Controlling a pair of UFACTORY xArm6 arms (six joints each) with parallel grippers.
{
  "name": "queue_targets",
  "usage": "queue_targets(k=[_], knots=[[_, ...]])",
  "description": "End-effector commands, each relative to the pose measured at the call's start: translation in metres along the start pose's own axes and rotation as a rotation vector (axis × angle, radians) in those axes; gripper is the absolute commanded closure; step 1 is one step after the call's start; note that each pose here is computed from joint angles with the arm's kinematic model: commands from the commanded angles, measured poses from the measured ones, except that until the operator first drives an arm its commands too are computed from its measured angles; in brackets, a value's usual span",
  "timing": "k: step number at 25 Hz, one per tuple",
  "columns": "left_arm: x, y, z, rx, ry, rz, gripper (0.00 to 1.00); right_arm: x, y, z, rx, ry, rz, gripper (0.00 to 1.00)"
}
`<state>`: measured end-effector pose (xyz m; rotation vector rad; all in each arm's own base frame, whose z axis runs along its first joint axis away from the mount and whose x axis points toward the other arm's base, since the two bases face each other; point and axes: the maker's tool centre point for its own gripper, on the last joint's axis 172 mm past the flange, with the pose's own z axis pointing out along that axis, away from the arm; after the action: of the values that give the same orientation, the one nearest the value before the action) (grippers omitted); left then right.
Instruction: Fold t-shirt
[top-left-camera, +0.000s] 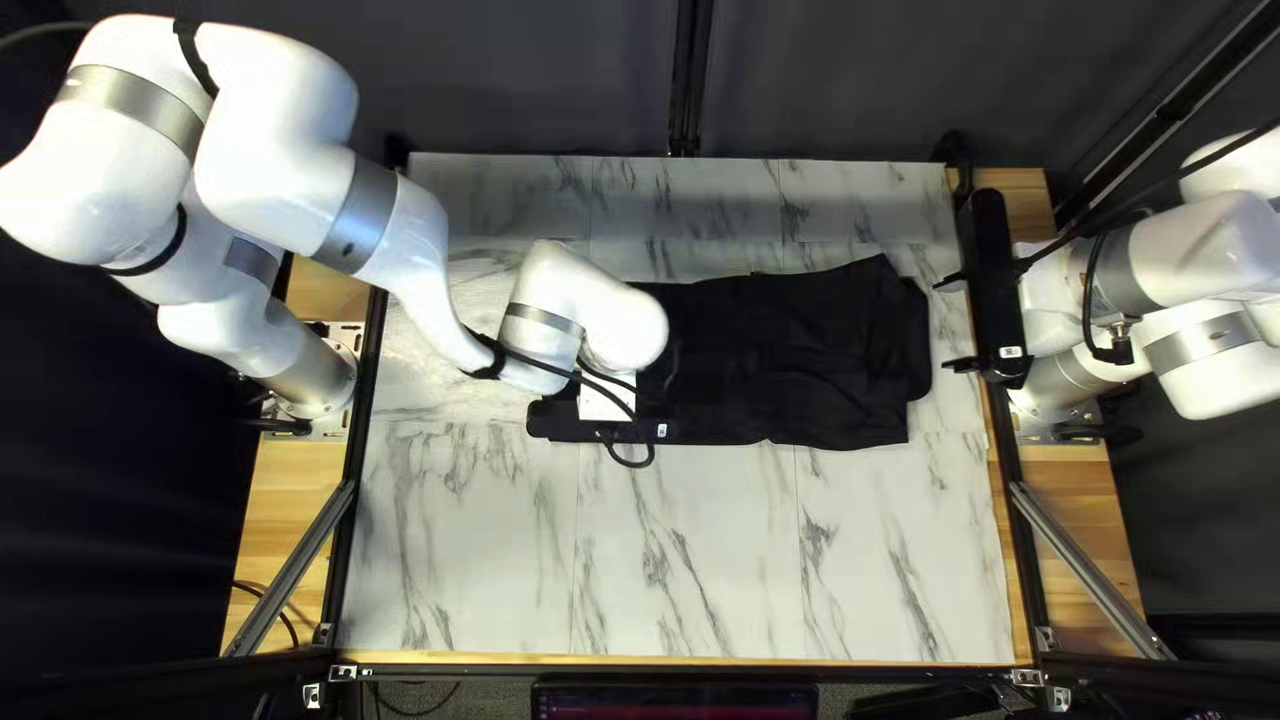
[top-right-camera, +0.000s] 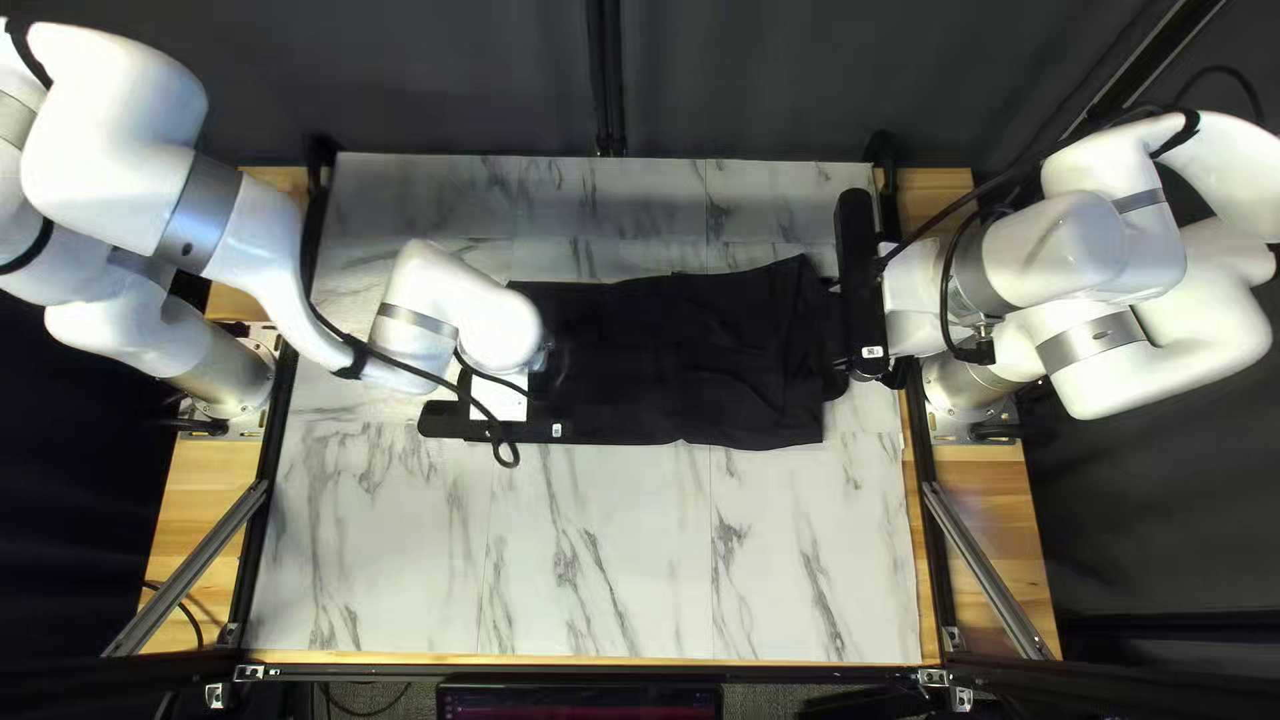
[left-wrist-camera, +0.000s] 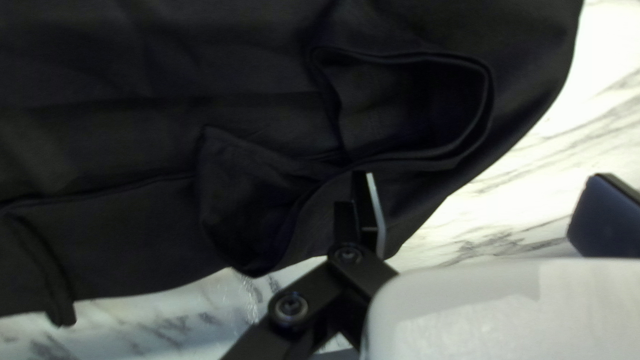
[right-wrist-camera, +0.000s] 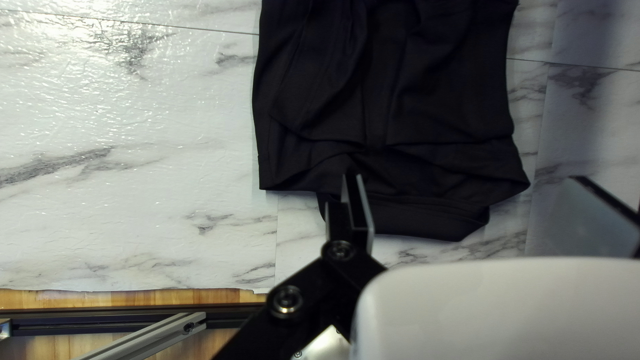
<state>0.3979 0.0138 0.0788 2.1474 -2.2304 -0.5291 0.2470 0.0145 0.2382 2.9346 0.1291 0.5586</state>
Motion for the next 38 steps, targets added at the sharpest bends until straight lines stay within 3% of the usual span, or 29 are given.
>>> queue_targets(k=[1, 2, 3, 6, 7, 9, 14, 22, 31, 38], knots=[[0.005, -0.002, 0.007, -0.017, 0.016, 0.034, 0.32, 0.000, 0.000, 0.000, 0.000, 0.000, 0.000, 0.00], [0.006, -0.001, 0.008, -0.021, 0.018, 0.040, 0.37, 0.000, 0.000, 0.000, 0.000, 0.000, 0.000, 0.00], [0.008, -0.001, 0.010, -0.027, 0.022, 0.051, 0.58, 0.000, 0.000, 0.000, 0.000, 0.000, 0.000, 0.00], [0.010, 0.001, 0.016, -0.040, 0.032, 0.073, 0.67, 0.000, 0.000, 0.000, 0.000, 0.000, 0.000, 0.00], [0.011, 0.002, 0.017, -0.042, 0.035, 0.077, 0.81, 0.000, 0.000, 0.000, 0.000, 0.000, 0.000, 0.00], [0.012, 0.004, 0.020, -0.050, 0.042, 0.088, 0.92, 0.000, 0.000, 0.000, 0.000, 0.000, 0.000, 0.00], [0.011, 0.006, 0.018, -0.061, 0.047, 0.097, 0.95, 0.000, 0.000, 0.000, 0.000, 0.000, 0.000, 0.00], [0.012, -0.010, -0.007, -0.047, 0.009, 0.070, 1.00, 0.000, 0.000, 0.000, 0.000, 0.000, 0.000, 0.00], [-0.003, -0.036, -0.025, 0.021, -0.039, -0.049, 1.00, 0.000, 0.000, 0.000, 0.000, 0.000, 0.000, 0.00], [-0.003, -0.053, -0.033, 0.099, -0.022, -0.063, 1.00, 0.000, 0.000, 0.000, 0.000, 0.000, 0.000, 0.00]])
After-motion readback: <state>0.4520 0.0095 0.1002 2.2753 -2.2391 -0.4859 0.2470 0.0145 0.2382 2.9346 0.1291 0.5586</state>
